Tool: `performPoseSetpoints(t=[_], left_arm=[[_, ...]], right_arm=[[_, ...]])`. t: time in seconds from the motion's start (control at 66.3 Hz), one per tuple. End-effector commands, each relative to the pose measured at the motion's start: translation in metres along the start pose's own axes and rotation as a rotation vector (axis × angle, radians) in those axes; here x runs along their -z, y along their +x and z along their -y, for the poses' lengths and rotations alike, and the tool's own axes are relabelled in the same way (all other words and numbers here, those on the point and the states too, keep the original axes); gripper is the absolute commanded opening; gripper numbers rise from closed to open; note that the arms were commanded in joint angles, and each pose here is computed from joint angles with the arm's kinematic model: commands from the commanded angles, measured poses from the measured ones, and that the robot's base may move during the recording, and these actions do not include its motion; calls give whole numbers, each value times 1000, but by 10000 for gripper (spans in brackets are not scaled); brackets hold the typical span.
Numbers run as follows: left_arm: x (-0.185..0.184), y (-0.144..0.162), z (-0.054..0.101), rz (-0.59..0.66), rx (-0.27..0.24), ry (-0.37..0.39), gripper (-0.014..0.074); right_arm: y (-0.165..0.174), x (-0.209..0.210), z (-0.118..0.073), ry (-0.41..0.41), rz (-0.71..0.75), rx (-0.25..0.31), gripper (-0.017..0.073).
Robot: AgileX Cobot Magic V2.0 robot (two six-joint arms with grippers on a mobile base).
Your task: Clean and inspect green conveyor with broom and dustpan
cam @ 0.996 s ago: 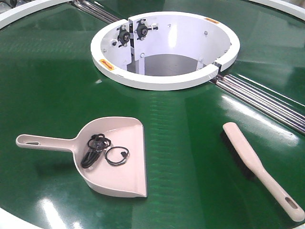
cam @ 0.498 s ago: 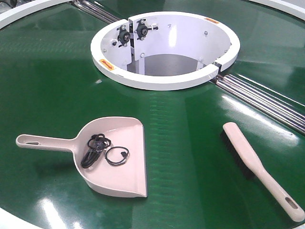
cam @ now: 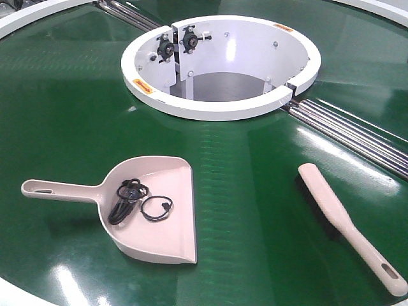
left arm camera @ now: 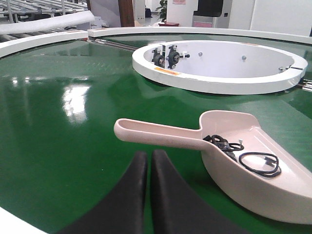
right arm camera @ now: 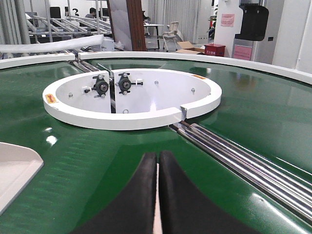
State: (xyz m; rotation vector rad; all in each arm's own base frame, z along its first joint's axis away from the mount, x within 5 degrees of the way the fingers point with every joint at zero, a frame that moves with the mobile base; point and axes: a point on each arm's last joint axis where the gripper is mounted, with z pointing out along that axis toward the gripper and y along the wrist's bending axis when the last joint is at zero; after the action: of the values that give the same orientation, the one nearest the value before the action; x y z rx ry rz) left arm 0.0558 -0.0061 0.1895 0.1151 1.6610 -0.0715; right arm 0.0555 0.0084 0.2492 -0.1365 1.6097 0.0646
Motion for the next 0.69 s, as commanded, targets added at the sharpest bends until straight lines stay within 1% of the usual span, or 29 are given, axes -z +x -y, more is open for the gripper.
performPoseSetpoints(t=[0.0,0.06,0.091,0.106,0.151,0.241,0.257,0.272,0.287,0.377,0.468,0.513,0.543,0.679], left_arm=[[-1,4,1,53,8,11,-7],[-1,4,1,53,8,11,-7],[-1,4,1,53,8,11,-7],[-1,4,1,53,8,11,-7],[-1,4,1,53,8,11,-7],[-1,4,1,53,8,11,-6],[-1,4,1,53,8,11,-6],[-1,4,1,53,8,11,-6],[-1,4,1,53,8,11,-6],[-1,4,1,53,8,11,-6],[-1,4,1,53,8,11,-6],[-1,4,1,52,8,11,-6],[-1,4,1,52,8,11,-6],[-1,4,1,47,7,11,-6]], right_arm=[[-15,0,2,13,83,4,-10],[-12,0,2,18,83,5,-10],[-11,1,2,31,86,21,-10],[-11,1,3,40,82,39,-10],[-8,0,5,68,73,55,-10],[5,-3,8,127,54,38,-10],[7,-3,9,130,53,28,-10],[10,-4,9,135,47,37,-10],[13,-5,9,138,49,24,-10],[32,-8,8,132,55,-25,-10],[51,-6,7,128,102,-52,-10],[52,-3,7,130,89,-59,-10],[51,-2,6,132,112,-55,-10],[51,-2,6,131,110,-63,-10]])
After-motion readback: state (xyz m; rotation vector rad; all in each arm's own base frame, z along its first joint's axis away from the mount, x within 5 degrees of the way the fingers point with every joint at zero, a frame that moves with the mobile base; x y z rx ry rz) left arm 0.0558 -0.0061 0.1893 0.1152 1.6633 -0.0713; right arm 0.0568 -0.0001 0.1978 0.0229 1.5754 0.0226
